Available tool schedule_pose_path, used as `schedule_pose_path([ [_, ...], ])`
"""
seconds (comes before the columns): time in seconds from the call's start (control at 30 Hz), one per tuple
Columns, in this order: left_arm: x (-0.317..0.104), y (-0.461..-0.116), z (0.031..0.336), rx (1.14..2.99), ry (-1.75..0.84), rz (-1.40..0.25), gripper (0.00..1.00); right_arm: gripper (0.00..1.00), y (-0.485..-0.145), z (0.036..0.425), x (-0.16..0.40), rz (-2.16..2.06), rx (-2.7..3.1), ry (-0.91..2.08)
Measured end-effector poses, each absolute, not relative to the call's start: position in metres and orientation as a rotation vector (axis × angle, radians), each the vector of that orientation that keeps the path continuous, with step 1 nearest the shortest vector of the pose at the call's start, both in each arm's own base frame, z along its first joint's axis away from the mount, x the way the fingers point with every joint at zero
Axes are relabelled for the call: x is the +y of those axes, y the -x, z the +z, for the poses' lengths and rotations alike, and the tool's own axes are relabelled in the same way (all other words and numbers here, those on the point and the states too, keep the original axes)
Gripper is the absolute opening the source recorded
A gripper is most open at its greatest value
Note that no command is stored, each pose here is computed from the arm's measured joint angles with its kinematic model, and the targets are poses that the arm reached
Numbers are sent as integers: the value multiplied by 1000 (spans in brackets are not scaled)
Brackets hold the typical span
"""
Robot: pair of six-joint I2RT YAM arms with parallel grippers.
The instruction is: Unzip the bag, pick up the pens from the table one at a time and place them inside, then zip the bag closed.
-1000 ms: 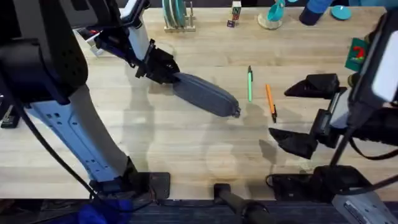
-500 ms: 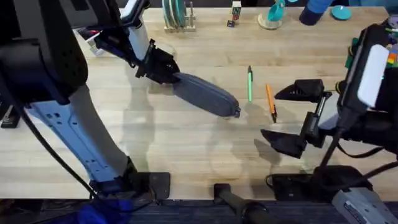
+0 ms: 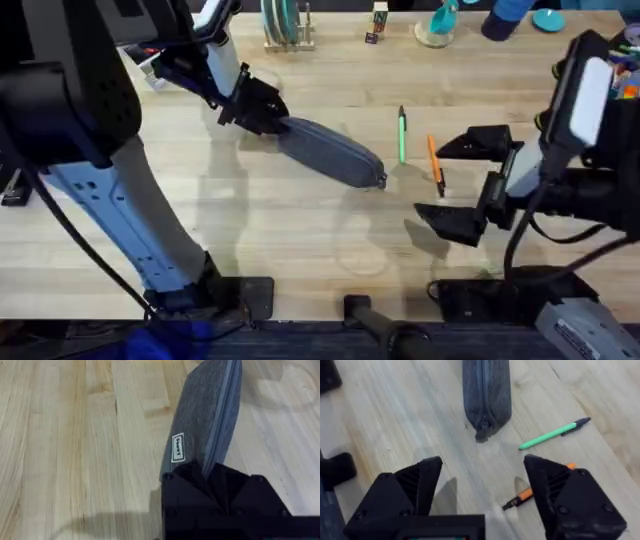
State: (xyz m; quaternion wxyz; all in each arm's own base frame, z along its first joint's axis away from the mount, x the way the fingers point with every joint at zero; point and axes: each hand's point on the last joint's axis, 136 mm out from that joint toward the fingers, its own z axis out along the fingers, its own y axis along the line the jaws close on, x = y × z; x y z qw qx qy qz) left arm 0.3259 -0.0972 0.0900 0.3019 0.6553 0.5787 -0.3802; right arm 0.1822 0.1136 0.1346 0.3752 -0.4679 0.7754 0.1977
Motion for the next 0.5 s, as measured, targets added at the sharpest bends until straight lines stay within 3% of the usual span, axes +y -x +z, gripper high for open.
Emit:
schedule_pose_path([
  [0.5, -97, -326, 90, 1535, -1738, -1008, 42, 996, -196, 108, 140, 650, 2043, 1269],
])
